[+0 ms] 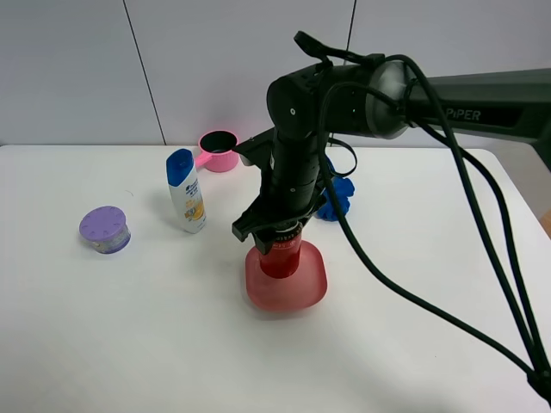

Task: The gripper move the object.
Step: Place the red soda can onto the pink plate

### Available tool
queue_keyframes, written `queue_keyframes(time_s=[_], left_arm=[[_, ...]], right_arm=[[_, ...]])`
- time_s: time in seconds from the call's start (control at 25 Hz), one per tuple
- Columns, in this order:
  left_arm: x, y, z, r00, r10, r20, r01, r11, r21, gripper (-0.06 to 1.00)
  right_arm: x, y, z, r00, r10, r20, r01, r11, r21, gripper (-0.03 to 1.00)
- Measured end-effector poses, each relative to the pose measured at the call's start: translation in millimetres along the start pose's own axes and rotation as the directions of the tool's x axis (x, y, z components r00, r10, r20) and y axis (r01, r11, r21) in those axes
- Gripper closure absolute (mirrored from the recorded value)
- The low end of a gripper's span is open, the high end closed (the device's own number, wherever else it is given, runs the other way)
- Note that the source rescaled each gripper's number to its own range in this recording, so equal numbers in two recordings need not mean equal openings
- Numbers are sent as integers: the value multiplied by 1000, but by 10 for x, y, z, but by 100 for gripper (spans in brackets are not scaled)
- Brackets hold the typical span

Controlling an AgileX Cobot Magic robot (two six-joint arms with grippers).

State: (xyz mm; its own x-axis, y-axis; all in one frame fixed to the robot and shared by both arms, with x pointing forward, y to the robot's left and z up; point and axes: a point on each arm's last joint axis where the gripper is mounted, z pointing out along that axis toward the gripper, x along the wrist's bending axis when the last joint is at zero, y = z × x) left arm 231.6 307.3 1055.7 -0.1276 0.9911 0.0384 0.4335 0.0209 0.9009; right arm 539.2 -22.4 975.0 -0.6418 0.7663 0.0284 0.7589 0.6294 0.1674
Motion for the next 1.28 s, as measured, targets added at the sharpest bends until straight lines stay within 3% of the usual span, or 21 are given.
queue_keyframes(time_s=[0.44, 0.96, 1.0, 1.04, 1.08, 1.12, 1.16, 1.28], left_arm=[[0, 0, 0, 1000, 0, 0, 0, 1000, 0, -6], [0, 0, 0, 1000, 0, 0, 0, 1000, 0, -6], [0, 0, 0, 1000, 0, 0, 0, 1000, 0, -6], [0, 0, 0, 1000, 0, 0, 0, 1000, 0, -6], [0, 0, 0, 1000, 0, 0, 0, 1000, 0, -6], [0, 0, 0, 1000, 0, 0, 0, 1000, 0, -6], [0, 0, 0, 1000, 0, 0, 0, 1000, 0, -6], [0, 0, 0, 1000, 0, 0, 0, 1000, 0, -6]], right_arm=[[-6, -2, 311, 1000, 10, 3, -10, 997, 70, 97], [1, -5, 341, 1000, 14, -4, -14, 996, 84, 97], [1, -5, 341, 1000, 15, -5, -15, 996, 84, 90], [8, -1, 350, 1000, 21, -12, -20, 996, 82, 70], [14, 2, 371, 999, 26, -19, -24, 996, 83, 41], [19, 2, 391, 999, 30, -23, -28, 996, 85, 22], [19, 4, 401, 999, 30, -24, -28, 996, 85, 11], [22, 14, 380, 999, 31, -27, -30, 997, 70, 0]])
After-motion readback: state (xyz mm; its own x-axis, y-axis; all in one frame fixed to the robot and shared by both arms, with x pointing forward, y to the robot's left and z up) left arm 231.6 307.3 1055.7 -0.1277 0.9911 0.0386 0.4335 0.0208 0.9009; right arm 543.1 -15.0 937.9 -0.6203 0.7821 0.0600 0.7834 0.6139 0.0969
